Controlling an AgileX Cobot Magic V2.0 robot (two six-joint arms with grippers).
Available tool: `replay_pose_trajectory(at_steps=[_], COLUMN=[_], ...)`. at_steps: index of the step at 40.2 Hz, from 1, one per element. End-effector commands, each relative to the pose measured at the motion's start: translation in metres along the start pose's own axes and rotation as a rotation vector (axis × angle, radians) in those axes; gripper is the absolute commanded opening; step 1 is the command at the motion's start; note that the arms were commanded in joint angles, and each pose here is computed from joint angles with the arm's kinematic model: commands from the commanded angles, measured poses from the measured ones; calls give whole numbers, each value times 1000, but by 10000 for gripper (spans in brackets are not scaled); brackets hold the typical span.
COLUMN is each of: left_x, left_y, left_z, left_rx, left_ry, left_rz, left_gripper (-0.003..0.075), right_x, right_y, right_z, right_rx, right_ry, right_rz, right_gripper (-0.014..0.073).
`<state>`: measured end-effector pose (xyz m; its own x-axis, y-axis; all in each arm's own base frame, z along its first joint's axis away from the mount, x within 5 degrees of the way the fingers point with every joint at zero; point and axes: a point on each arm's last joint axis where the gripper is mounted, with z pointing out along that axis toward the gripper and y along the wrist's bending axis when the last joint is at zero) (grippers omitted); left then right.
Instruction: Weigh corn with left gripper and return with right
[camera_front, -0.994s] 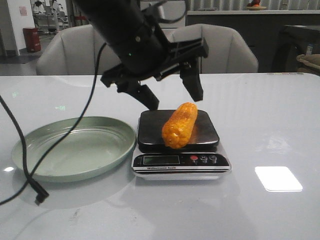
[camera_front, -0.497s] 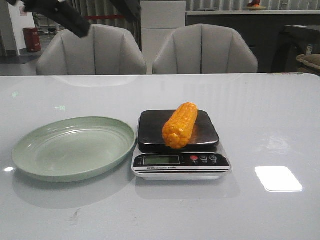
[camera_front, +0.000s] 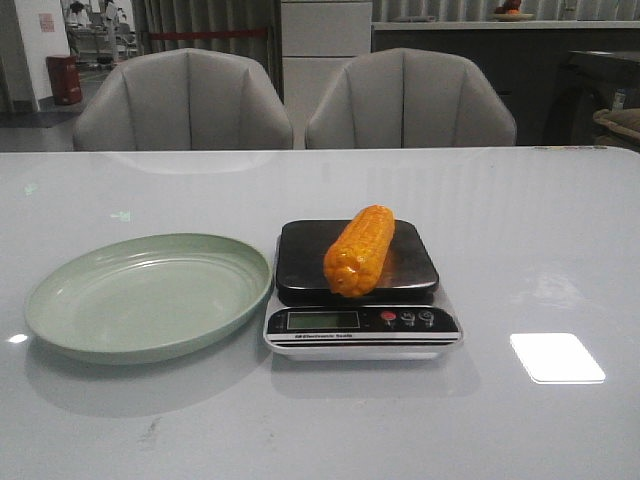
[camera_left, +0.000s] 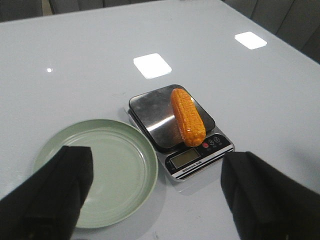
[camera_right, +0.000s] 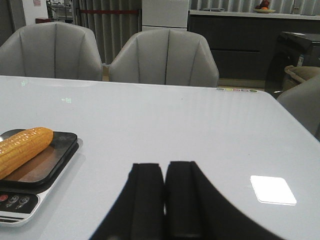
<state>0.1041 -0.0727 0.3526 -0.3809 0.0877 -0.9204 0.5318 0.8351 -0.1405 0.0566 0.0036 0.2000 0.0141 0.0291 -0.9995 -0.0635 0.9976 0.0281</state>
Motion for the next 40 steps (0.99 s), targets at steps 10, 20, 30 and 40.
replay_pose_trajectory(at_steps=[10,20,30,40], left_x=[44,75,77,77], left_y=[6,11,11,11], left_z=[-60,-79,-84,-84], left_rx=[-8,-22,-26,-26], left_ry=[-261,-377,-425,-425], left_rz=[145,191,201,201], left_gripper=[582,346,132,132], right_x=[-7,-7,-7,-34], right_y=[0,0,0,0], right_z=[-2,-2,-2,-6], right_rx=[5,5,5,-3], right_ry=[-95,-95,-96,-248], right_rz=[-12,-12,-12,59], right_gripper=[157,157,157,157])
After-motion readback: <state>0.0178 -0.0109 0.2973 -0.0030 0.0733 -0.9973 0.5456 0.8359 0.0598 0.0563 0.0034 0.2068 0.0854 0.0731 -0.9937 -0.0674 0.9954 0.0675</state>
